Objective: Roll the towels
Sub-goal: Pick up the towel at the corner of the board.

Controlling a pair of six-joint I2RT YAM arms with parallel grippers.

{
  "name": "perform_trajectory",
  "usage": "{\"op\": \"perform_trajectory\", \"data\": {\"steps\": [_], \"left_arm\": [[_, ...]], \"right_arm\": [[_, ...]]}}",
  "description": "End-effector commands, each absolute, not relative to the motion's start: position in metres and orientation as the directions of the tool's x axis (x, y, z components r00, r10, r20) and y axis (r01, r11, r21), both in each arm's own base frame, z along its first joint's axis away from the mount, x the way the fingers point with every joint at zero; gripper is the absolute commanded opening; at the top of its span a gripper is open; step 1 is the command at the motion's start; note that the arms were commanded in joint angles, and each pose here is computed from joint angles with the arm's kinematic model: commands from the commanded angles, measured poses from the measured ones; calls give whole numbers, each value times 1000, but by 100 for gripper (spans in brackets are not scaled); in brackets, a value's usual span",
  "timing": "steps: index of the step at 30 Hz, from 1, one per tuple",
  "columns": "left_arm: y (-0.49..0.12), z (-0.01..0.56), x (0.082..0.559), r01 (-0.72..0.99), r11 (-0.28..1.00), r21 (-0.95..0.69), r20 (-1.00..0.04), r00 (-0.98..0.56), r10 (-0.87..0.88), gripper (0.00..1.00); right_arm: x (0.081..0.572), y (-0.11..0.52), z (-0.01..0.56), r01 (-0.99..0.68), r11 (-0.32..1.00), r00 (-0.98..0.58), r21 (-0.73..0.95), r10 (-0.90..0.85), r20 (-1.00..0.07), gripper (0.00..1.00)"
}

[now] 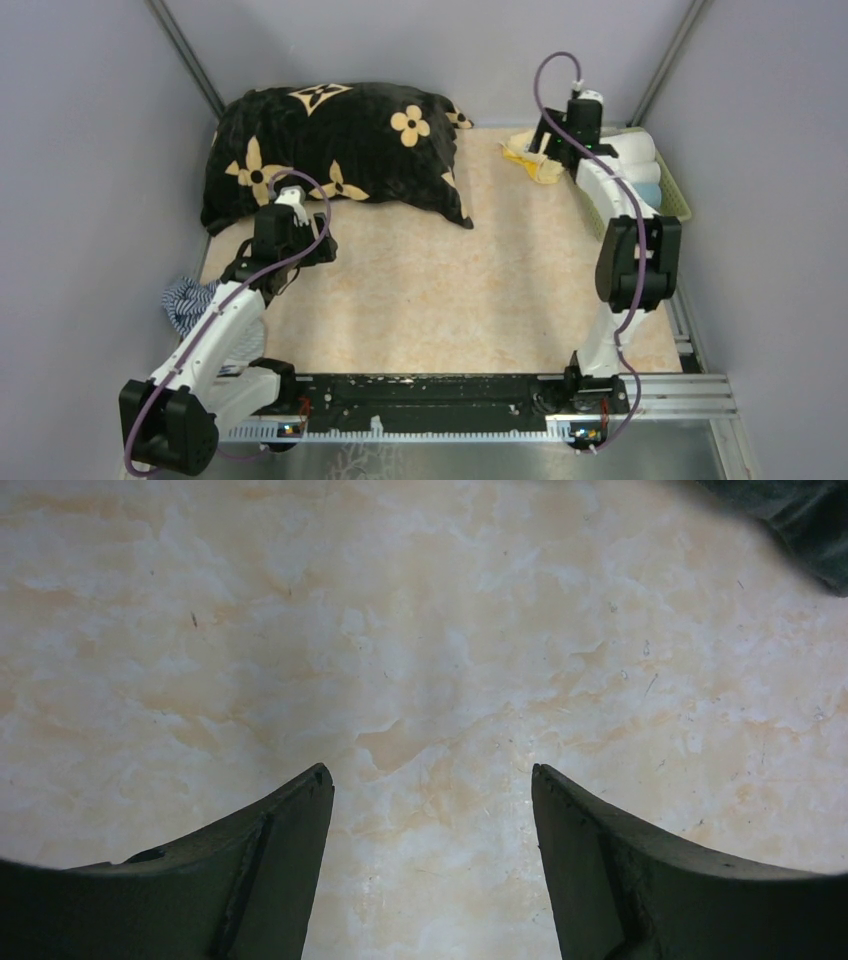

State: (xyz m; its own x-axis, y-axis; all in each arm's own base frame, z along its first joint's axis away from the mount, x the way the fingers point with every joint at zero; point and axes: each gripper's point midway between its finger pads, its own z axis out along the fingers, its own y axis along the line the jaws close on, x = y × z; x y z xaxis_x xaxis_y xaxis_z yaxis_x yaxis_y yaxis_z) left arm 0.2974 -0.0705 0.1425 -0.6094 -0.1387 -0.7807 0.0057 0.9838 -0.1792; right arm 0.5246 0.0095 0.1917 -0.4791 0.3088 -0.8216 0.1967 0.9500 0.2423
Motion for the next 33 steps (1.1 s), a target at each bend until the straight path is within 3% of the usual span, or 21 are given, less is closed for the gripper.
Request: {"op": "perform_trajectory", "data": {"steps": [1,7,14,17,21,25,33], "left_arm": [[-66,141,301,-10,985,-169,-794,-591,-143,78],[-69,133,295,-24,981,-192,-753,-637,-163,78],[-75,142,292,-32,972,-233,-729,-656,-196,79],[-75,142,291,-32,973,-230,-725,-661,-193,79],[-77,141,289,-32,969,-244,-719,-664,-203,79],[-85,140,289,-10,958,-286,-716,-662,-221,79],[-105,134,285,64,931,-360,-689,-690,-219,79]], "right_arm": [[556,25,177,100,994,-493,39,84,-866,81],[598,30,145,55,982,-496,-178,-128,-859,72],[630,23,86,4,948,-587,-319,-256,-768,70],[628,27,57,-48,944,-651,-327,-278,-706,56],[601,47,37,-112,945,-699,-306,-294,-652,23],[559,70,50,-117,952,-715,-283,-278,-641,0],[439,112,53,-63,998,-833,-30,-69,-549,0]]}}
